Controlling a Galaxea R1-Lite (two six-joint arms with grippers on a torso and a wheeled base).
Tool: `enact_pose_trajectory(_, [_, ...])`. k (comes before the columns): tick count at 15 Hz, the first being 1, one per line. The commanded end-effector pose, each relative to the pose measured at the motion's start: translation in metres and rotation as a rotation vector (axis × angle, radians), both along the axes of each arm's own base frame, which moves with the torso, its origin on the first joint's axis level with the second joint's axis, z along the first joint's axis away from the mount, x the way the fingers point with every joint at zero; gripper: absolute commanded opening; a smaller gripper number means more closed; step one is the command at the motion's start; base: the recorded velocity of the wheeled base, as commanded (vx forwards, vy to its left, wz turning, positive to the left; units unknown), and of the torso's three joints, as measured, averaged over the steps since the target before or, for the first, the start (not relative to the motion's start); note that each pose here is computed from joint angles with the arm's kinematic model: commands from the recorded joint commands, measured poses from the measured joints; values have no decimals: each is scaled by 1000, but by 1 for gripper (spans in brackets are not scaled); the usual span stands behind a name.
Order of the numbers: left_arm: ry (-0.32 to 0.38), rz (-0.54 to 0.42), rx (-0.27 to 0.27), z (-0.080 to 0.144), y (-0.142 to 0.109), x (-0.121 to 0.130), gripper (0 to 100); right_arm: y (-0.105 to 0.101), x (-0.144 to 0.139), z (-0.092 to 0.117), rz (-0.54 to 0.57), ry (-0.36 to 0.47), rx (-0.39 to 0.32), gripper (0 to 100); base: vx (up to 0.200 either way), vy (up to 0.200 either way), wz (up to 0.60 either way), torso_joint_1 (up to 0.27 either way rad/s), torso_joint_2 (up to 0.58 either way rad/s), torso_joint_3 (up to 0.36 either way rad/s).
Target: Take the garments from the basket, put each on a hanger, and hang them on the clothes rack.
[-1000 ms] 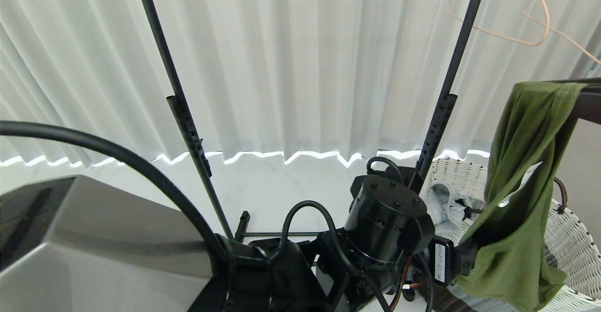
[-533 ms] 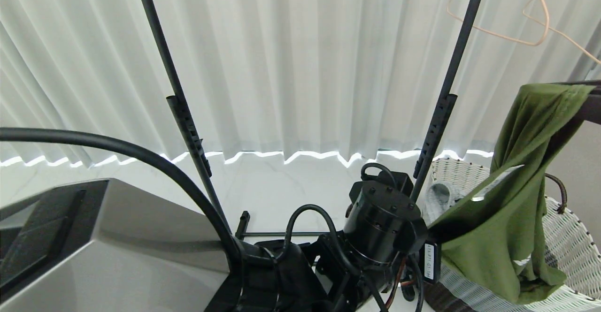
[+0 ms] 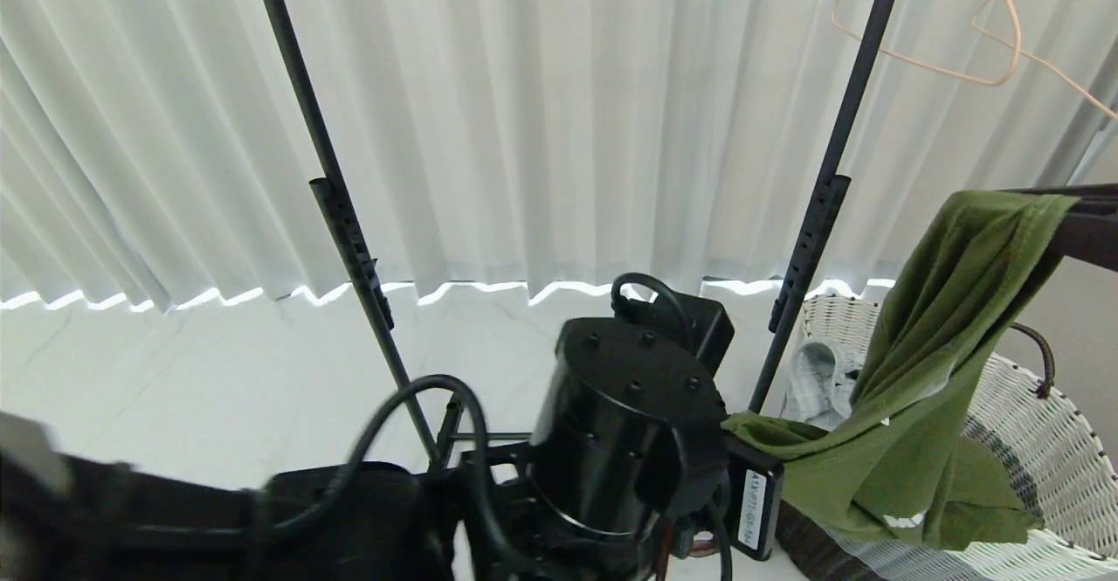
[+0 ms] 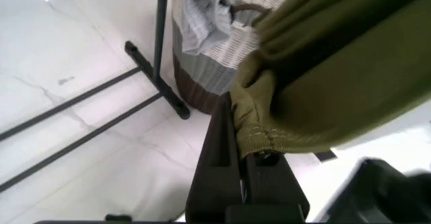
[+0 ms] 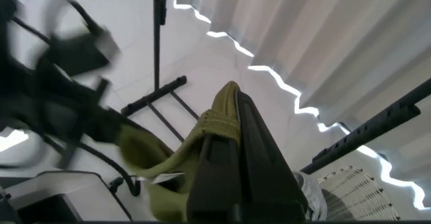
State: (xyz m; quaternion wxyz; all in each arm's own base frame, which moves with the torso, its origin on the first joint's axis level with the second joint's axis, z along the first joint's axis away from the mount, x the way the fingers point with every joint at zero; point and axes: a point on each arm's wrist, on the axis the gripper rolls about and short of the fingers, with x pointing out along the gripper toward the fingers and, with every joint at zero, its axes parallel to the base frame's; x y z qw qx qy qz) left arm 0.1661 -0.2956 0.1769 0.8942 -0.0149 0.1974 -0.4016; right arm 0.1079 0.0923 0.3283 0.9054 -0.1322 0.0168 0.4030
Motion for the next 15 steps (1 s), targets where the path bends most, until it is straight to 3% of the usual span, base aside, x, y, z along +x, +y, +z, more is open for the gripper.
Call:
enact_pose_trajectory(1, [-70, -63, -48, 66, 58, -46, 0, 1, 1, -4, 1, 2, -7, 0, 0, 0, 0, 0, 0, 0])
enact_pose_trajectory(4, [-88, -96, 26, 89, 109, -75, 0, 3, 4, -22, -5, 3, -57, 0, 0, 0, 0, 0, 0, 0])
enact_pose_trajectory(6, [-77, -83, 62, 93, 125, -82, 0, 2, 4, -34, -50, 2, -110, 0, 0, 0, 0, 0, 0, 0])
enact_pose_trajectory(7, [-94, -27, 74, 98, 127, -80, 0, 1, 4, -34, -69, -17, -121, 0, 0, 0, 0, 0, 0, 0])
enact_pose_trajectory(10, [-205, 234, 124, 120, 117, -68, 0, 3, 7, -17, -104, -119, -50, 0, 0, 0, 0, 0, 0, 0])
enact_pose_trajectory(11, [-245, 272, 130, 130, 116, -65, 0, 4, 6, -7, -107, -154, -31, 0, 0, 0, 0, 0, 0, 0])
enact_pose_trajectory(13, [-353, 303, 197, 147, 126, -59, 0, 8, 2, 16, -79, -208, 20, 0, 0, 0, 0, 0, 0, 0])
enact_pose_trajectory(15, [-428, 352, 194, 170, 138, -54, 0, 17, 3, 36, -49, -243, 57, 0, 0, 0, 0, 0, 0, 0])
